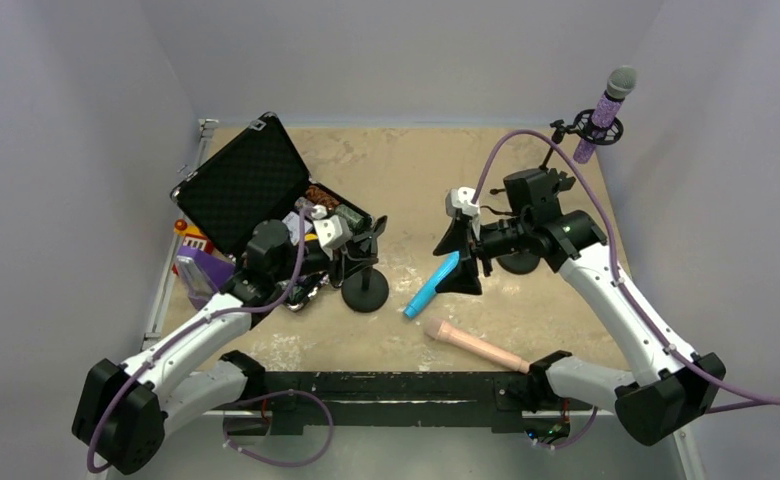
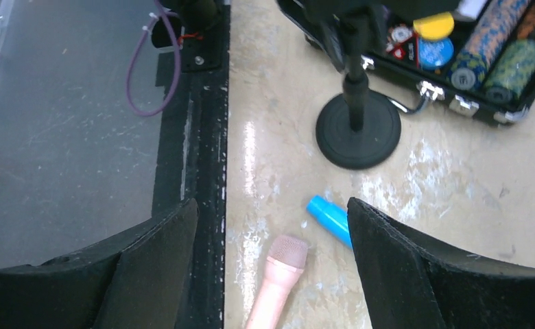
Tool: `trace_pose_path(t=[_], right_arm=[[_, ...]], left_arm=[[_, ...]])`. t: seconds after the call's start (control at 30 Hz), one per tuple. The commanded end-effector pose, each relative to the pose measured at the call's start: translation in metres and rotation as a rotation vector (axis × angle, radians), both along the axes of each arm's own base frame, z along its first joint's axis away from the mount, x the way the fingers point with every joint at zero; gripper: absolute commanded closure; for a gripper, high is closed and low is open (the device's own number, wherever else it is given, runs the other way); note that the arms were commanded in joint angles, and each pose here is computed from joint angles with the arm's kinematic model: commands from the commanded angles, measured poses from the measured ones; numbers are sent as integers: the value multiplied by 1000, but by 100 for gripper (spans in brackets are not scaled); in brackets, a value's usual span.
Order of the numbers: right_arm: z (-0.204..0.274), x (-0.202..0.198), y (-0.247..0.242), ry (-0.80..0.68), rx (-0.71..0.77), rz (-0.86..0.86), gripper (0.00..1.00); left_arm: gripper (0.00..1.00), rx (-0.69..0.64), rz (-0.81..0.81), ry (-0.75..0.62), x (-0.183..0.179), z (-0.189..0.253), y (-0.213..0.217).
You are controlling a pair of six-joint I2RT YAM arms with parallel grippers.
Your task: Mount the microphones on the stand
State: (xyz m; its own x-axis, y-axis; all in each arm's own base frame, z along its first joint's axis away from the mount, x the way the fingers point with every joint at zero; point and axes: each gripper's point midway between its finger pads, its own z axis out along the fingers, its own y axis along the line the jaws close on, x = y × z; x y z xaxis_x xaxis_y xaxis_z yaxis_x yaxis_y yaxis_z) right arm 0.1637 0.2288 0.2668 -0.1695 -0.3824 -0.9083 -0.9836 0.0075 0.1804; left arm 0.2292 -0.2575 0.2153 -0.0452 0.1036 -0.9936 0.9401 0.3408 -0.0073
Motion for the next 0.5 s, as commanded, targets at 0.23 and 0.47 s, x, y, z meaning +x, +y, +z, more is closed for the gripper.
trace_pose_path(t=[0.23, 0.47], right_arm=[[-28, 54, 14, 159, 27, -340, 17], [-67, 102, 10, 341, -23, -732, 8]], left_arm=[[100, -208, 34, 28, -32, 21, 11], [84, -136, 52, 87, -26, 4, 7]])
